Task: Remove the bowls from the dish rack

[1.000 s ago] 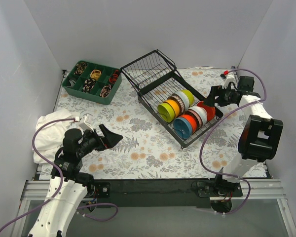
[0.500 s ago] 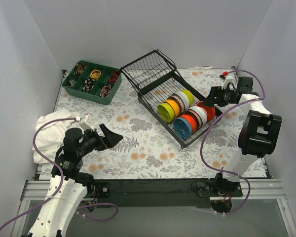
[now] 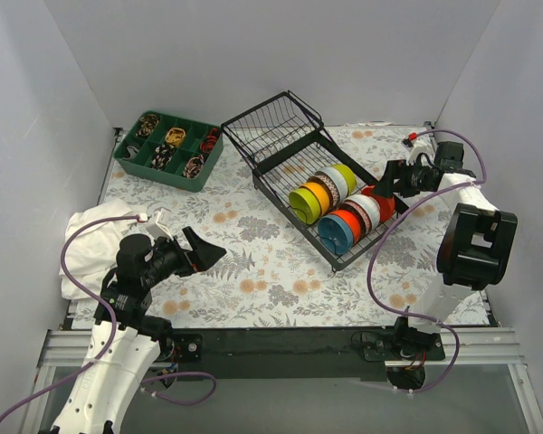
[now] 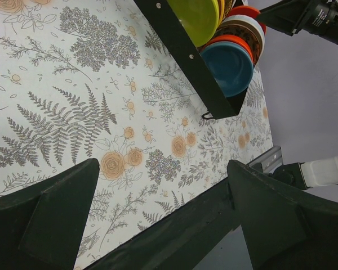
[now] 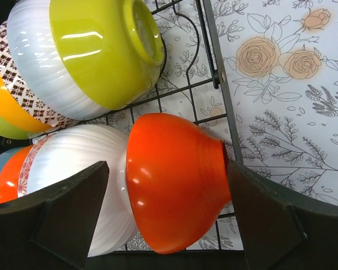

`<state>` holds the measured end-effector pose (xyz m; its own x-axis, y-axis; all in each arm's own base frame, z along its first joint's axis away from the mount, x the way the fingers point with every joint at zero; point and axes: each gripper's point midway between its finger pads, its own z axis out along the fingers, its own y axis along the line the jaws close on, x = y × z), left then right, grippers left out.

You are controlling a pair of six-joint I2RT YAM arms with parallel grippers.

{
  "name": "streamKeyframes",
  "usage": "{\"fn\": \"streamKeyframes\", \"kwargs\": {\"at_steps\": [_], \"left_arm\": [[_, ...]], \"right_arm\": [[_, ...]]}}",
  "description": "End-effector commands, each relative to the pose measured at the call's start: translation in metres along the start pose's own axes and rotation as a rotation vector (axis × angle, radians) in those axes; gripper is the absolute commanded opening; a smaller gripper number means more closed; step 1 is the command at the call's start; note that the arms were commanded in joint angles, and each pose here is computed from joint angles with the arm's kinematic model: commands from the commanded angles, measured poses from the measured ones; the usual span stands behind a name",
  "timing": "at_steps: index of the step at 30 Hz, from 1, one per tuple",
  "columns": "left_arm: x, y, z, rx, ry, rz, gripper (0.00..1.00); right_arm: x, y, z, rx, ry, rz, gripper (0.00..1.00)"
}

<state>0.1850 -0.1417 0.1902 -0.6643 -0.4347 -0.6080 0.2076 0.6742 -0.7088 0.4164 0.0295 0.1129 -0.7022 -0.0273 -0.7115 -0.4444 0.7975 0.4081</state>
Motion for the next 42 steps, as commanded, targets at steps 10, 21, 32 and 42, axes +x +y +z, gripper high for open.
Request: {"fn": "streamKeyframes", "kwargs": {"at_steps": [10, 21, 32, 42], "left_arm": [[0.003, -0.002, 0.001, 0.028, 0.011, 0.023, 0.98], [0.004, -0.003, 0.000, 0.034, 0.010, 0.027, 0.98], [0.004, -0.003, 0.001, 0.033, 0.012, 0.026, 0.98], [0.005, -0.002, 0.002, 0.029, 0.017, 0.022, 0.98]], "right_arm": [[-0.002, 0.031, -0.013, -0.017, -0.015, -0.054, 0.93], [-0.009, 0.017, -0.016, 0.063, -0.014, -0.059, 0.91], [-0.043, 0.000, -0.039, 0.122, -0.100, -0.005, 0.91], [-0.030, -0.016, -0.029, 0.134, -0.071, 0.041, 0.89]]}}
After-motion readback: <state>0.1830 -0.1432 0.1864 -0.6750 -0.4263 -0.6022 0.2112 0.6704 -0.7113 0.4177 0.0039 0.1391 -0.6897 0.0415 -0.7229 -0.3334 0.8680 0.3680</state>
